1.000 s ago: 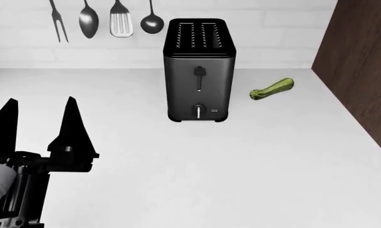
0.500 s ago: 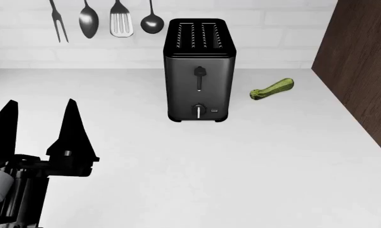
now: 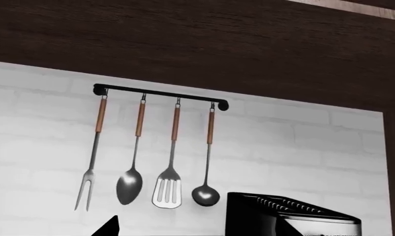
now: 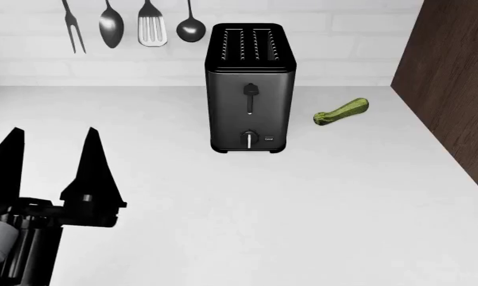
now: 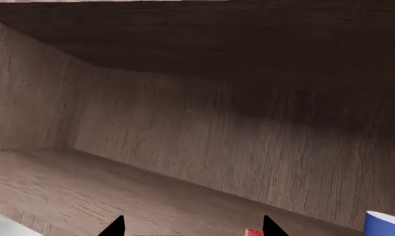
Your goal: Pick the pork loin from the counter and place it in the cabinet.
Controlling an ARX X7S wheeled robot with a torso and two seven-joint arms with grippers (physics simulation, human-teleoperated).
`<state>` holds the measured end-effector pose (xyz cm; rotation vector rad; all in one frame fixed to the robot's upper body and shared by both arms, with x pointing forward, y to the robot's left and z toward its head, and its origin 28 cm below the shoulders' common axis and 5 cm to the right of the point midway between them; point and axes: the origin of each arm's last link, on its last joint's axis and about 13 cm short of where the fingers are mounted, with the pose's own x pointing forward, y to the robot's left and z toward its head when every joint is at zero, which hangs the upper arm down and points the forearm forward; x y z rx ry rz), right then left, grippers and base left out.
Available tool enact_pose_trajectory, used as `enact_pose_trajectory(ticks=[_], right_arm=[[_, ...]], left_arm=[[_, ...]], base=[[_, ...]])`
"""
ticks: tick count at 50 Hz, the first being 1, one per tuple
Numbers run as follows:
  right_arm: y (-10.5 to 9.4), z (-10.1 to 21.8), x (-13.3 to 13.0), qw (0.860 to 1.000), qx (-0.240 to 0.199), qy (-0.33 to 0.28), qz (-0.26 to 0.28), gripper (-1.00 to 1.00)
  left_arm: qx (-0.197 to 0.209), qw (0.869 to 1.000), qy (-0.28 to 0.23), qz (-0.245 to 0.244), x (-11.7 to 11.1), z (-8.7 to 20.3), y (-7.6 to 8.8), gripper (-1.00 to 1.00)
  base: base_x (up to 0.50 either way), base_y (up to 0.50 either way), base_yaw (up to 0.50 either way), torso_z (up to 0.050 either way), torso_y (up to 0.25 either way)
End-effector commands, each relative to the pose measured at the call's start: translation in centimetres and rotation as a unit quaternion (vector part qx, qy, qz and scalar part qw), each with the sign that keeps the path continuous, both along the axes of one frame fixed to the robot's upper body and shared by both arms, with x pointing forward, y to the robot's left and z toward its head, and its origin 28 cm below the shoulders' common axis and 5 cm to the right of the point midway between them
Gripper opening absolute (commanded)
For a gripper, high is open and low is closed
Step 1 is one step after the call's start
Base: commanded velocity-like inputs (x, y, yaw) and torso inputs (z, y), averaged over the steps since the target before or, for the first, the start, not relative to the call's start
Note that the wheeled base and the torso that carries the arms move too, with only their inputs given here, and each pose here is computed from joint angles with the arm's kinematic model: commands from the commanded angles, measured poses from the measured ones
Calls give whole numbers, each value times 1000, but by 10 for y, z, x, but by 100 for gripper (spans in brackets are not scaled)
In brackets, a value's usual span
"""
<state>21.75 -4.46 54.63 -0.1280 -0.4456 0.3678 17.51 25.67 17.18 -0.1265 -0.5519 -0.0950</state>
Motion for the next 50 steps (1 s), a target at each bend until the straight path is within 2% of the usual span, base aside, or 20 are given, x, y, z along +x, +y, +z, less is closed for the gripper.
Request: enact_pose_trajectory(ticks=[1, 9, 17, 50], right_arm=[[-1, -14, -44, 998, -22, -52, 6, 100], [-7, -20, -69, 997, -20, -77, 3, 100], [-12, -32, -80, 996, 2, -93, 1, 100], [-6, -38, -82, 994, 42, -97, -23, 100]], left_arm=[[2, 1000, 1, -1, -2, -1, -1, 100], [4, 1000, 1, -1, -3, -2, -2, 100], [6, 1000, 0, 1, -5, -2, -2, 100], [1, 1000, 1, -8, -6, -1, 0, 100]], base=[[0, 0, 0, 0, 0], [0, 0, 0, 0, 0], [0, 0, 0, 0, 0], [0, 0, 0, 0, 0]])
